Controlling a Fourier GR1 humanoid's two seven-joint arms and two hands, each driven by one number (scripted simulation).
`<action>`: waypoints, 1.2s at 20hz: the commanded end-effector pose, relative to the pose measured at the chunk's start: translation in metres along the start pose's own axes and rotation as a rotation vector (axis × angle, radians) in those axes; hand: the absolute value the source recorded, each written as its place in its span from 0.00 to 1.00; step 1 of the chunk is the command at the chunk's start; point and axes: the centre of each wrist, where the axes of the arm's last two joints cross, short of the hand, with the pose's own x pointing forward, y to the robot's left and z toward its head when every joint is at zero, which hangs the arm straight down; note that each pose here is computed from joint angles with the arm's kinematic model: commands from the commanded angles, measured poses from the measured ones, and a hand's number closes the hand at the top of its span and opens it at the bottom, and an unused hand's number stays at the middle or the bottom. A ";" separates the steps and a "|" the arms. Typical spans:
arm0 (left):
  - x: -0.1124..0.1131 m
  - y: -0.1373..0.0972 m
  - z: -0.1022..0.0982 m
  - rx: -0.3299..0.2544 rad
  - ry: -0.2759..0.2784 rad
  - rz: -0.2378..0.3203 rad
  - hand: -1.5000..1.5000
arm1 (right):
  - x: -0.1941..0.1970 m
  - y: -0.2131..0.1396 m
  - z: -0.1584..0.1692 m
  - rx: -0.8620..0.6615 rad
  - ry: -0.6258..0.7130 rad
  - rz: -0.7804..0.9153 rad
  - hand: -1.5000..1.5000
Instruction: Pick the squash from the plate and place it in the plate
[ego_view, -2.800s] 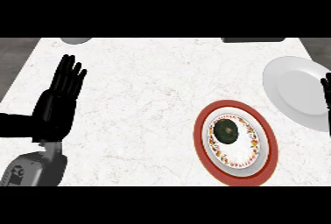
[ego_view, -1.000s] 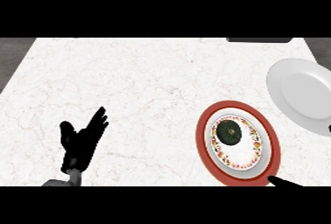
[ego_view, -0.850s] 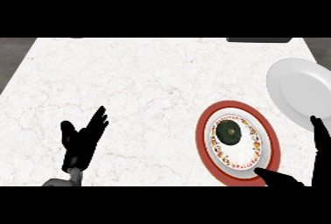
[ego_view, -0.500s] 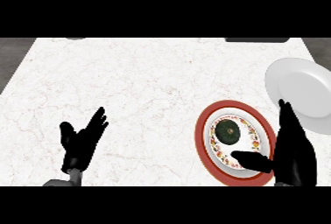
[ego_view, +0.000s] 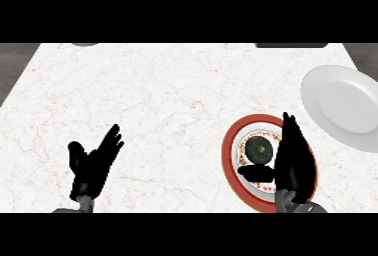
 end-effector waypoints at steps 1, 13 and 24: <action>0.009 0.007 0.009 0.002 0.011 0.004 0.50 | -0.002 0.009 -0.005 -0.004 0.039 -0.011 0.00; 0.006 -0.001 -0.007 0.010 -0.016 -0.005 0.50 | 0.001 0.041 -0.021 -0.018 0.141 0.127 0.00; 0.001 0.000 -0.004 -0.006 0.016 0.004 0.50 | 0.003 0.056 -0.039 0.136 0.103 0.233 1.00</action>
